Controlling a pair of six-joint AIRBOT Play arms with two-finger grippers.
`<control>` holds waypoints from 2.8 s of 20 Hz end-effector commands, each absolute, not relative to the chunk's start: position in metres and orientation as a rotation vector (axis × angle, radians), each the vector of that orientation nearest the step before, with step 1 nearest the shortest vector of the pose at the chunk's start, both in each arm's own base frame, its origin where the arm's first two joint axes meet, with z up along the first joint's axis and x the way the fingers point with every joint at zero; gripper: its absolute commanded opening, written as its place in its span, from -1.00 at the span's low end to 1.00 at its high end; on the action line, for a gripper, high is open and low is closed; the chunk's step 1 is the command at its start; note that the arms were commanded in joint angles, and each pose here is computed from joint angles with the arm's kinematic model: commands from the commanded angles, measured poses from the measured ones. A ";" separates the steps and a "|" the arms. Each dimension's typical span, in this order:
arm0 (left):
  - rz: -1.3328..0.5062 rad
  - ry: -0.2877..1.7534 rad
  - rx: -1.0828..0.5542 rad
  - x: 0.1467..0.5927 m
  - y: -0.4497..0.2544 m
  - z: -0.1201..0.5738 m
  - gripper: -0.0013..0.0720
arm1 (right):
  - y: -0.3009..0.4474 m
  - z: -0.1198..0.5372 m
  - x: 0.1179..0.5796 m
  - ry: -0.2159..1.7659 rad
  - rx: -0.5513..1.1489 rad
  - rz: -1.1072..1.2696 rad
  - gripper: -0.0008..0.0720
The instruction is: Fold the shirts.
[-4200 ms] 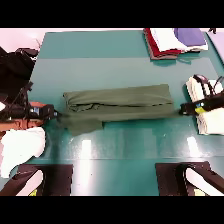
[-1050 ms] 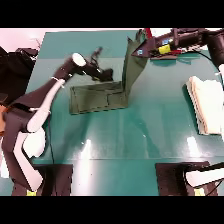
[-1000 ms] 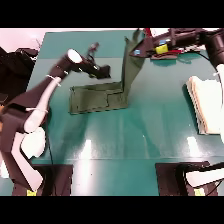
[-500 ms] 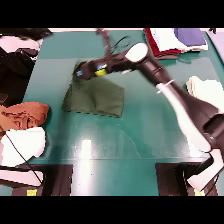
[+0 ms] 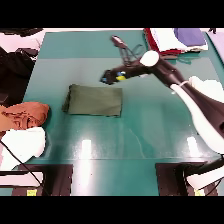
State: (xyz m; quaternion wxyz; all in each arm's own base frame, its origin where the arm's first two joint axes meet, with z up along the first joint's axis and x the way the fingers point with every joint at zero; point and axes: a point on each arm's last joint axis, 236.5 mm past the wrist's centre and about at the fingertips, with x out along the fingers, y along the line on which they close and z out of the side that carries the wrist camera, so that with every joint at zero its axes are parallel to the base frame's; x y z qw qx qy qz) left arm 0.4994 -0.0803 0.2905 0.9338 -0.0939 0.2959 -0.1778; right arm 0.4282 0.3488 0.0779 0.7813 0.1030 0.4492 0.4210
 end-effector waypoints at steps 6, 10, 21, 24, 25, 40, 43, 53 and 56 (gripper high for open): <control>-0.479 0.628 -0.132 0.497 -0.138 0.276 -0.89 | 0.240 -0.054 0.395 1.326 0.627 0.568 0.68; -0.481 0.635 -0.133 0.497 -0.140 0.272 -0.89 | 0.295 -0.068 0.395 1.356 0.702 0.656 0.67; -0.569 0.641 -0.139 0.484 -0.176 0.275 -0.90 | 0.392 -0.029 0.449 1.131 0.563 0.834 -0.93; -0.622 0.645 -0.115 0.474 -0.202 0.275 -0.90 | 0.313 0.014 0.496 1.011 0.490 0.718 -0.93; -0.636 0.646 -0.110 0.471 -0.209 0.275 -0.90 | 0.274 0.032 0.511 0.975 0.478 0.661 -0.93; -0.709 0.615 -0.110 0.458 -0.250 0.283 -0.90 | -0.216 0.149 0.475 0.626 0.586 -0.135 -0.93; -0.709 0.615 -0.112 0.458 -0.250 0.283 -0.90 | -0.237 0.155 0.471 0.580 0.595 -0.182 -0.93; -0.711 0.623 -0.107 0.456 -0.249 0.282 -0.89 | -0.216 0.244 0.469 0.508 0.480 -0.082 -0.93; -0.716 0.639 -0.100 0.454 -0.249 0.278 -0.89 | -0.211 0.246 0.455 0.547 0.440 -0.090 -0.93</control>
